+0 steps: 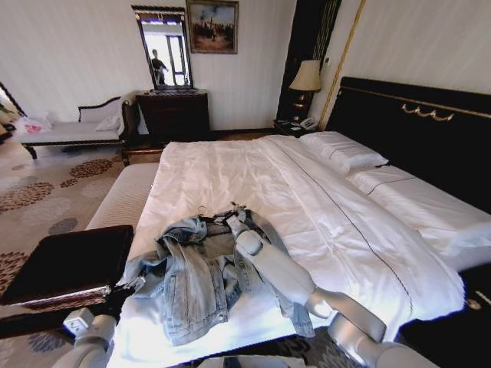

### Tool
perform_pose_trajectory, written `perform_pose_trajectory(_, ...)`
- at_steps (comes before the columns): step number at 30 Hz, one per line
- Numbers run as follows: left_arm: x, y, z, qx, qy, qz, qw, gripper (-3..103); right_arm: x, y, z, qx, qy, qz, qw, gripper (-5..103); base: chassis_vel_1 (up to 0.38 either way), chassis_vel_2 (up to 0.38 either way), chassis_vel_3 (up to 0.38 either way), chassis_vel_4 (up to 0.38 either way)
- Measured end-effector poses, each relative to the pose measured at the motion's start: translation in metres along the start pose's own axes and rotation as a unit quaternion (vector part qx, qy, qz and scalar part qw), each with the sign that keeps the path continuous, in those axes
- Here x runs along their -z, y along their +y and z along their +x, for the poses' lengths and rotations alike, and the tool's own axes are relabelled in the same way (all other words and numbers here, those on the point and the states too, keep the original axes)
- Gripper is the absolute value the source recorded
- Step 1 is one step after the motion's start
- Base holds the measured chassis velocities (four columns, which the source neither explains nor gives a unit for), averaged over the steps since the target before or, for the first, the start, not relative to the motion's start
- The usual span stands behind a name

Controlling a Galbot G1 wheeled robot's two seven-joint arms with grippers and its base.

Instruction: Pick up the clothes from the bed and hang them on the clothes hanger.

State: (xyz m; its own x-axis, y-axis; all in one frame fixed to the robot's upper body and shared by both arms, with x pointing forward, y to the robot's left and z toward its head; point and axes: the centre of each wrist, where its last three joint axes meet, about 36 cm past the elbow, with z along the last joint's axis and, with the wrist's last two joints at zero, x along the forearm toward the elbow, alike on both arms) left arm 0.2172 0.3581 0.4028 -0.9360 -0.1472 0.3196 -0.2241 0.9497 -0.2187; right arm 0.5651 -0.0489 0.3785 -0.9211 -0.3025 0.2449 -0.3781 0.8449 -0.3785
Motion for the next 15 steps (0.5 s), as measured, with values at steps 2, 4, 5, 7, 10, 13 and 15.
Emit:
perform_pose_trajectory(2,-0.001,-0.003,0.004,0.000,-0.001,0.004,1.0000,100,-0.008,-0.003,-0.005,-0.015,0.025,-0.002,1.000,100,0.000,0.000,0.000,0.000)
perform_pose_trajectory(4,-0.002,-0.003,0.006,0.001,-0.001,0.005,1.0000,100,-0.011,-0.004,-0.005,-0.019,0.032,-0.003,0.999,100,0.000,0.000,0.000,0.000)
perform_pose_trajectory(5,-0.003,-0.004,0.007,0.001,-0.002,0.005,1.0000,100,-0.013,-0.003,-0.002,-0.017,0.033,-0.005,0.999,100,0.000,0.000,0.000,0.000)
perform_pose_trajectory(7,-0.004,-0.002,0.009,0.004,-0.002,0.004,1.0000,100,-0.008,-0.001,0.011,0.005,0.018,-0.008,1.000,100,0.000,0.000,0.000,0.000)
perform_pose_trajectory(10,-0.003,-0.001,0.009,0.004,-0.002,0.000,1.0000,100,-0.007,0.001,0.019,0.018,0.010,-0.005,1.000,100,0.000,0.000,0.000,0.000)
perform_pose_trajectory(13,0.012,0.011,-0.007,0.002,-0.005,-0.055,0.9985,100,-0.010,0.000,0.025,0.019,-0.002,-0.002,1.000,100,0.000,0.000,0.000,0.000)
perform_pose_trajectory(15,0.028,0.022,-0.027,-0.001,-0.015,-0.082,0.9965,100,-0.011,-0.003,0.025,0.016,-0.004,-0.004,1.000,100,0.000,0.000,0.000,0.000)
